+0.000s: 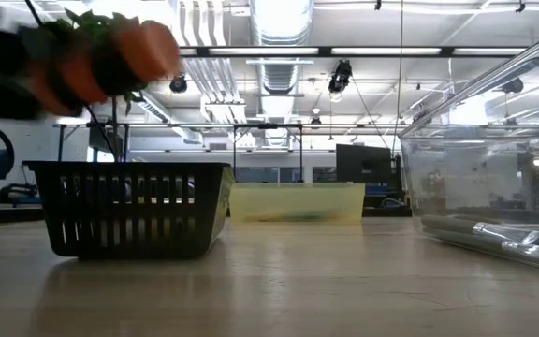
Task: Pick & Place Paint Supplies
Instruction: Put the orange paint bottle into the black bin
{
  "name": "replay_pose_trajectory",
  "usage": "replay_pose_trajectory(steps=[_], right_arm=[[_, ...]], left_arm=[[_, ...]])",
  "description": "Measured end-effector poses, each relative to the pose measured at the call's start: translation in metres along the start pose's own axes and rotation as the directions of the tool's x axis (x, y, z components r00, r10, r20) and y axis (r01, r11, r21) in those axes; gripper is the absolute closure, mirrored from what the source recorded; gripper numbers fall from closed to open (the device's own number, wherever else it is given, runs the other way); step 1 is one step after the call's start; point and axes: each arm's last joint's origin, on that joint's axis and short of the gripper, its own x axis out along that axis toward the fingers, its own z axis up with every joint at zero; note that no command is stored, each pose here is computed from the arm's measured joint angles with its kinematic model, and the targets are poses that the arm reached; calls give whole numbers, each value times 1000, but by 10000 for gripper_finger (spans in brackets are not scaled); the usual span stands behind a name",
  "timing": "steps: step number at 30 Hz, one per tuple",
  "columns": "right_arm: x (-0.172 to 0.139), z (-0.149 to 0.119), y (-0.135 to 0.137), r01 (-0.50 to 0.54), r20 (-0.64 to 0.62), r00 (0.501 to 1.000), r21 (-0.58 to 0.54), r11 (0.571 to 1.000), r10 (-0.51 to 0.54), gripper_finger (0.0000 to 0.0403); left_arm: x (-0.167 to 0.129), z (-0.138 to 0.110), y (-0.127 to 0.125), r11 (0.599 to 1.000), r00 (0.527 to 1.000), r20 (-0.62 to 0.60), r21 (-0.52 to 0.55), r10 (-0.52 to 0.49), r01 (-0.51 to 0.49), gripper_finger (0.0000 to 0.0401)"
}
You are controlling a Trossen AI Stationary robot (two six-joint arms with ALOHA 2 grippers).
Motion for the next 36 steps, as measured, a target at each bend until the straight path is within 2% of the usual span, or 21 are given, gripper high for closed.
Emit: replay_pose_trajectory(steps=[3,8,19,21,25,28,31,36], right_arm=[[0,0,0,0,0,1000,0,1000,0,136],[0,0,0,0,1,1000,-1,1000,0,136],[1,-3,2,2,-7,1000,-5,1000,-2,136],[2,-3,2,2,-7,1000,-4,1000,-2,136],[1,-3,3,1,-6,1000,-1,1000,-1,136],[1,-3,3,1,-6,1000,-1,1000,-1,136],[1,-3,3,1,-6,1000,-1,1000,-1,136],[1,-3,3,1,-6,1000,2,1000,-1,136]], left_arm=[[6,-2,14,998,996,-67,6,62,-62,284],[16,-2,31,997,992,-108,-27,72,-75,284],[16,-8,33,992,985,-153,-79,82,-95,281],[16,-8,33,992,985,-154,-81,81,-95,250],[16,-8,33,992,984,-155,-81,87,-100,161],[16,-8,33,992,984,-156,-81,86,-100,117],[16,-8,33,992,984,-156,-80,86,-99,95],[16,-9,34,990,981,-158,-69,114,-126,94]])
